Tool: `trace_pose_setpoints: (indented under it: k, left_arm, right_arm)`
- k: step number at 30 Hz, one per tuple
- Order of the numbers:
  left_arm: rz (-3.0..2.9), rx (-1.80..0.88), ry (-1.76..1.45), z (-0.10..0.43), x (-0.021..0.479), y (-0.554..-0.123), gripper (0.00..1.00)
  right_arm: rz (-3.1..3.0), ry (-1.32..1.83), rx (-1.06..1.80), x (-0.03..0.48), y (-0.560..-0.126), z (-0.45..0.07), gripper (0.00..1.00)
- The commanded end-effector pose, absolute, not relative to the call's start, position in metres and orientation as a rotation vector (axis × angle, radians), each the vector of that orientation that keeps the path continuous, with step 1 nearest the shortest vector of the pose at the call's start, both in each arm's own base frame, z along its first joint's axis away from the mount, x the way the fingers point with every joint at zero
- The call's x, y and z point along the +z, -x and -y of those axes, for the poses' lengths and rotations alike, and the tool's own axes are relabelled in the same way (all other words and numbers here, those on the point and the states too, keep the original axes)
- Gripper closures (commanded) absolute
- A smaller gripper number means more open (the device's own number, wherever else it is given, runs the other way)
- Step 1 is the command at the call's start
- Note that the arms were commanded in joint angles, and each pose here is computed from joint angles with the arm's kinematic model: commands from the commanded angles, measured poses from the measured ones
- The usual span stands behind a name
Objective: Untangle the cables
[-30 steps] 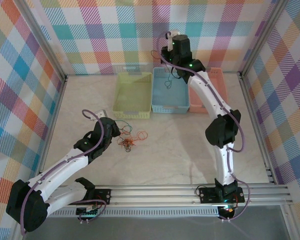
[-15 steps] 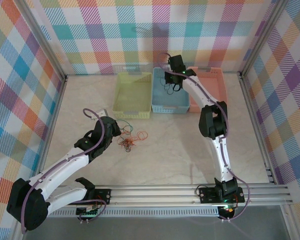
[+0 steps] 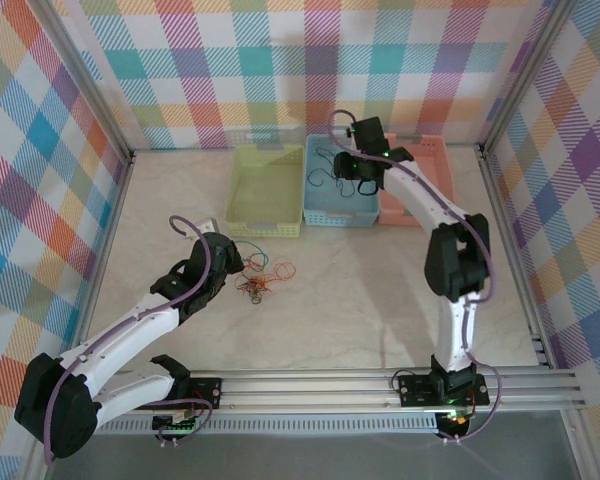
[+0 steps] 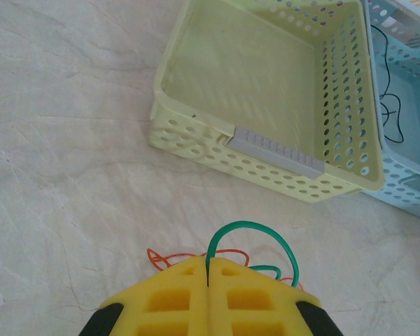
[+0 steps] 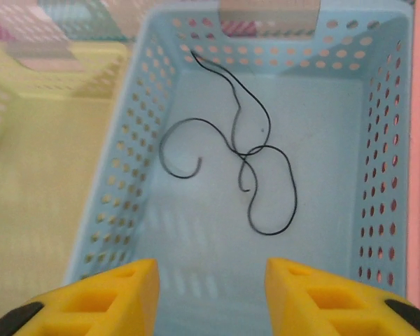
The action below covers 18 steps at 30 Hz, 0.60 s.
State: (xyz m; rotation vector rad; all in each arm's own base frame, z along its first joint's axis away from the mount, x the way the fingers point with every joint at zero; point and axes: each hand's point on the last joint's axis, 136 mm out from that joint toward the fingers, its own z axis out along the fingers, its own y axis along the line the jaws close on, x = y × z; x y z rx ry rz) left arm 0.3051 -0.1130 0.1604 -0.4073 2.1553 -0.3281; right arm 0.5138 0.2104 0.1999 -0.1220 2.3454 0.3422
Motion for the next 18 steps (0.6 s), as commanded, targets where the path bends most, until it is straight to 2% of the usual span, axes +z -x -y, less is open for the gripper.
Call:
trace_pose_setpoints:
  k: [1, 4, 6, 7, 12, 18]
  left_arm:
    - [-2.132, -0.363, 0.383, 0.119, 0.176, -0.312, 1.00]
    - [-2.139, -0.377, 0.363, 0.123, 0.176, -0.312, 1.00]
    - [-2.147, -0.391, 0.350, 0.126, 0.175, -0.313, 1.00]
    - [-2.152, -0.395, 0.345, 0.127, 0.175, -0.313, 1.00]
    - [-2.167, -0.422, 0.323, 0.134, 0.173, -0.313, 1.00]
    - [-2.179, -0.423, 0.309, 0.136, 0.172, -0.314, 1.00]
  right_arm:
    - [-2.232, 0.143, 0.539, 0.232, -0.492, -0.229, 0.56]
    - [-2.198, 0.291, 0.716, 0.230, -0.448, -0.251, 0.57]
    - [-2.129, 0.469, 0.826, 0.226, -0.413, -0.271, 0.65]
    - [-2.106, 0.545, 0.852, 0.221, -0.398, -0.278, 0.65]
    - [-2.081, 0.834, 0.874, 0.175, -0.332, -0.302, 0.64]
    - [-2.000, 1.040, 0.990, 0.136, -0.288, -0.334, 0.58]
